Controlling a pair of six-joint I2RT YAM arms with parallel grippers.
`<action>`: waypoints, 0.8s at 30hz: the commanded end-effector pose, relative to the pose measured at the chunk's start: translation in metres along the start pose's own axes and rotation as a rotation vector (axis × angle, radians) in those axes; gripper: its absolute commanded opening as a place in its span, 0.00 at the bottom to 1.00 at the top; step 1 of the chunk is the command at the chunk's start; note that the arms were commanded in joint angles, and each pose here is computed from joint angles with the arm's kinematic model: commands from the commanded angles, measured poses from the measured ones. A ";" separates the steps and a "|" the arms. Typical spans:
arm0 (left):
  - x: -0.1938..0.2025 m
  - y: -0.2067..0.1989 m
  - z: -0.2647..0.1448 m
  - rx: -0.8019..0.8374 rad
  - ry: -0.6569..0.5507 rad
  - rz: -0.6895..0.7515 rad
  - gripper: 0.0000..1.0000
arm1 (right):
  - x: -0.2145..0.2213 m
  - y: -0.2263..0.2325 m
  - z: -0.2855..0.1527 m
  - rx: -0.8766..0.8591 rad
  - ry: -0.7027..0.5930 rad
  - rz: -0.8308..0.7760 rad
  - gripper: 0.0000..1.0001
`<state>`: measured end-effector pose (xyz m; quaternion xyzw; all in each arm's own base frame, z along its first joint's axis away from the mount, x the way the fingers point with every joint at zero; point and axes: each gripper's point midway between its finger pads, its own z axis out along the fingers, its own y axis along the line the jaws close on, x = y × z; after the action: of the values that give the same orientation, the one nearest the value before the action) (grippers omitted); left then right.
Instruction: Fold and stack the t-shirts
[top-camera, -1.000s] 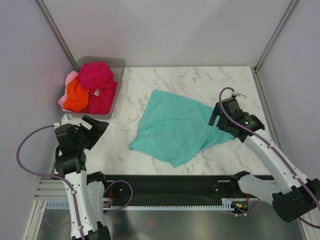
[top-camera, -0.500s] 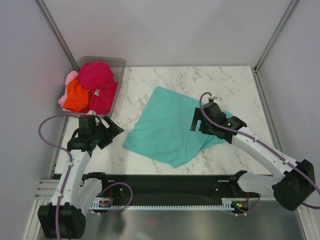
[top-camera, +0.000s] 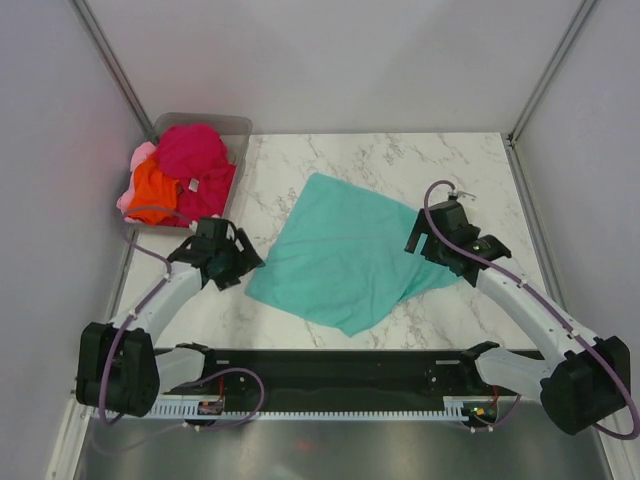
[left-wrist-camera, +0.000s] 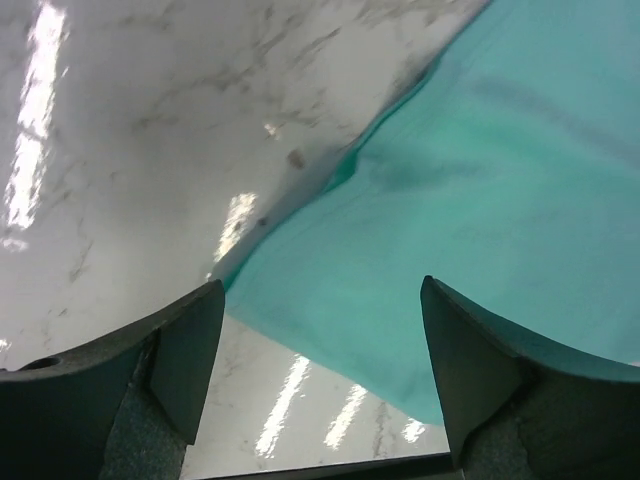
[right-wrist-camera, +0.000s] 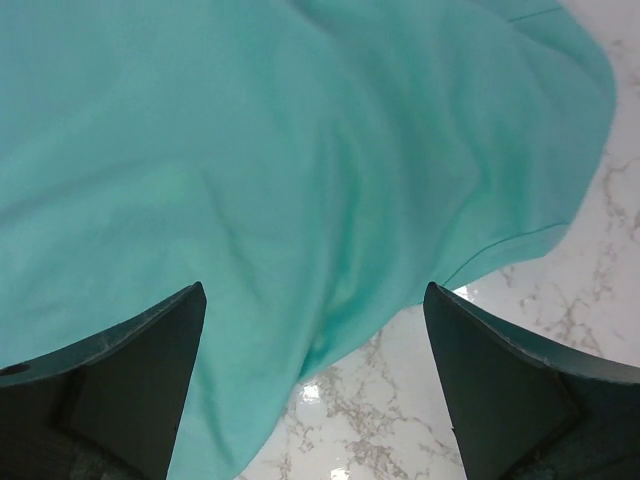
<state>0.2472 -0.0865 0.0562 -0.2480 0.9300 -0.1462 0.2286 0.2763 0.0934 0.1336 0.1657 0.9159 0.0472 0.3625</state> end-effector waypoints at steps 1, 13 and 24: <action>-0.086 -0.093 -0.025 0.232 -0.213 0.128 0.86 | -0.039 -0.010 -0.001 0.005 -0.091 0.023 0.98; -0.206 -0.239 0.125 0.316 -0.086 0.373 0.85 | -0.031 0.008 0.027 -0.089 0.034 0.024 0.98; -0.194 -0.266 0.205 0.387 -0.024 0.392 0.80 | -0.023 0.014 -0.007 -0.212 0.029 -0.004 0.98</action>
<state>0.6104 -0.2176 0.0511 -0.0510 0.9119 -0.2600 0.3133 0.2947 0.0983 0.1523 0.1404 0.9122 0.1393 0.3589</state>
